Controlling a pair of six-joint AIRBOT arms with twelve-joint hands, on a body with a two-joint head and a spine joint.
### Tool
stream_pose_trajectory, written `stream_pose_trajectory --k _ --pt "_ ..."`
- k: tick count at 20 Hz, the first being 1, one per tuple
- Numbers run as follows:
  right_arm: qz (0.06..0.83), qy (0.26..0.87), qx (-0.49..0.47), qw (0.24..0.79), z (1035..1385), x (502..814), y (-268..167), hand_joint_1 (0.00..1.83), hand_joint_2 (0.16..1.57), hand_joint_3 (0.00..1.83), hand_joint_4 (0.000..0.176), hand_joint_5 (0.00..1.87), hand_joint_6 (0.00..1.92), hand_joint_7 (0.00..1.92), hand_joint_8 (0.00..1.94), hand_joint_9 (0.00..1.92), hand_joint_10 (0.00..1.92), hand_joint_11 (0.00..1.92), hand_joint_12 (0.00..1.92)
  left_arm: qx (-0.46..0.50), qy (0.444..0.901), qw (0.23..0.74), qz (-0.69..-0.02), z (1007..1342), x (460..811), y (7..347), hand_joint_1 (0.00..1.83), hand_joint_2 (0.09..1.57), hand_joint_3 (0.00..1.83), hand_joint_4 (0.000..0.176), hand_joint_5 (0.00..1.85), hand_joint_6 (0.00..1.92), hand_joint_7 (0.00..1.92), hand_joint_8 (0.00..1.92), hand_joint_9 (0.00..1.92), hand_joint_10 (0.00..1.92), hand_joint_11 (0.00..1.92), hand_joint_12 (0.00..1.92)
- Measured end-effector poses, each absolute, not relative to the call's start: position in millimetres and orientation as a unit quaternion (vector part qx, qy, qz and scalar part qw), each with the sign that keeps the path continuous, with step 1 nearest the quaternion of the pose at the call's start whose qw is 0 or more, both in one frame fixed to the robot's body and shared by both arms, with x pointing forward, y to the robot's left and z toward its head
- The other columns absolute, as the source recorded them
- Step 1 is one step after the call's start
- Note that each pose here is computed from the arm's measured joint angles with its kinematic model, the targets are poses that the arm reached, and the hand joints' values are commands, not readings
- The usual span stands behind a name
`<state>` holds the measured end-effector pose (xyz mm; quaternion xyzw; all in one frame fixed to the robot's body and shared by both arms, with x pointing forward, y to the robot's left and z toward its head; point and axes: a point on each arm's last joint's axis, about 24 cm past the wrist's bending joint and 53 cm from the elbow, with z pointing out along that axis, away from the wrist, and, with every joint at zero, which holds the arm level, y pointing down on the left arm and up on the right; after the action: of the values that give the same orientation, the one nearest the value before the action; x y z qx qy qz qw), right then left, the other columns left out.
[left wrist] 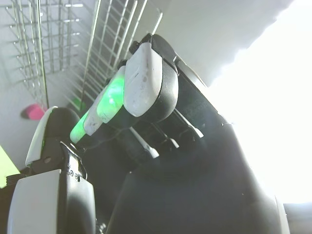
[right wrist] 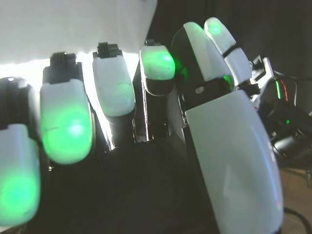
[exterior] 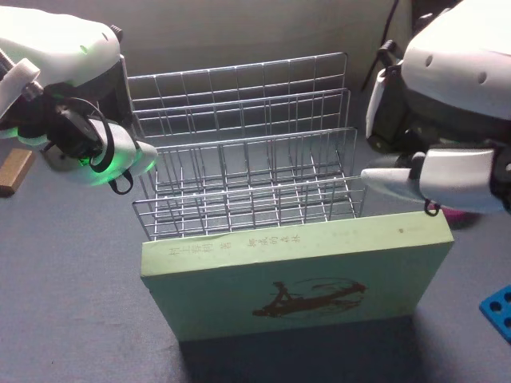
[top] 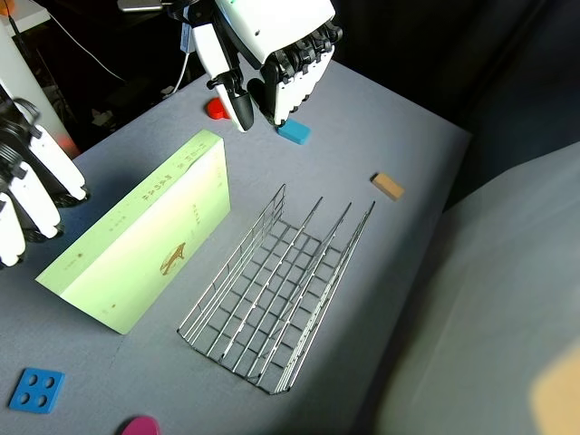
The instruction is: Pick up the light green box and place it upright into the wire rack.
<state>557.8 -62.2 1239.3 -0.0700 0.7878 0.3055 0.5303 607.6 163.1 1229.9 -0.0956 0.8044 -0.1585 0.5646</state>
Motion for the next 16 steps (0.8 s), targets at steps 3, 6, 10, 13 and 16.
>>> stream_pose_trajectory --k 3,6,10,13,16 --pt "0.301 0.792 -0.067 0.526 1236 555 -60 0.02 1.09 0.0 0.026 0.15 0.0 0.16 0.0 0.12 0.0 0.0 0.54 -0.099 0.805 0.564 -0.156 1229 607 164 0.22 1.18 0.01 0.119 0.16 0.0 0.13 0.0 0.16 0.0 0.0 0.51" --pt "0.307 0.795 -0.062 0.52 1234 552 -54 0.03 1.09 0.0 0.024 0.14 0.0 0.16 0.0 0.12 0.0 0.0 0.54 -0.093 0.802 0.57 -0.154 1232 608 164 0.23 1.18 0.01 0.119 0.14 0.0 0.12 0.0 0.16 0.0 0.0 0.51" --pt "0.319 0.796 -0.025 0.514 1239 553 -54 0.06 1.08 0.0 0.023 0.14 0.0 0.18 0.01 0.13 0.01 0.0 0.54 -0.097 0.805 0.564 -0.155 1229 605 163 0.23 1.19 0.0 0.12 0.13 0.0 0.12 0.0 0.16 0.0 0.0 0.47" --pt "0.324 0.799 -0.006 0.507 1241 551 -39 0.23 1.06 0.0 0.015 0.14 0.0 0.17 0.0 0.12 0.0 0.0 0.53 -0.097 0.804 0.565 -0.155 1230 606 163 0.22 1.19 0.0 0.119 0.14 0.01 0.13 0.0 0.16 0.0 0.0 0.47" --pt "0.314 0.811 -0.006 0.493 1231 545 -20 0.45 1.03 0.0 0.008 0.13 0.0 0.12 0.0 0.1 0.0 0.0 0.46 -0.105 0.803 0.571 -0.139 1231 606 174 0.2 1.2 0.0 0.119 0.14 0.0 0.13 0.0 0.16 0.0 0.0 0.46"
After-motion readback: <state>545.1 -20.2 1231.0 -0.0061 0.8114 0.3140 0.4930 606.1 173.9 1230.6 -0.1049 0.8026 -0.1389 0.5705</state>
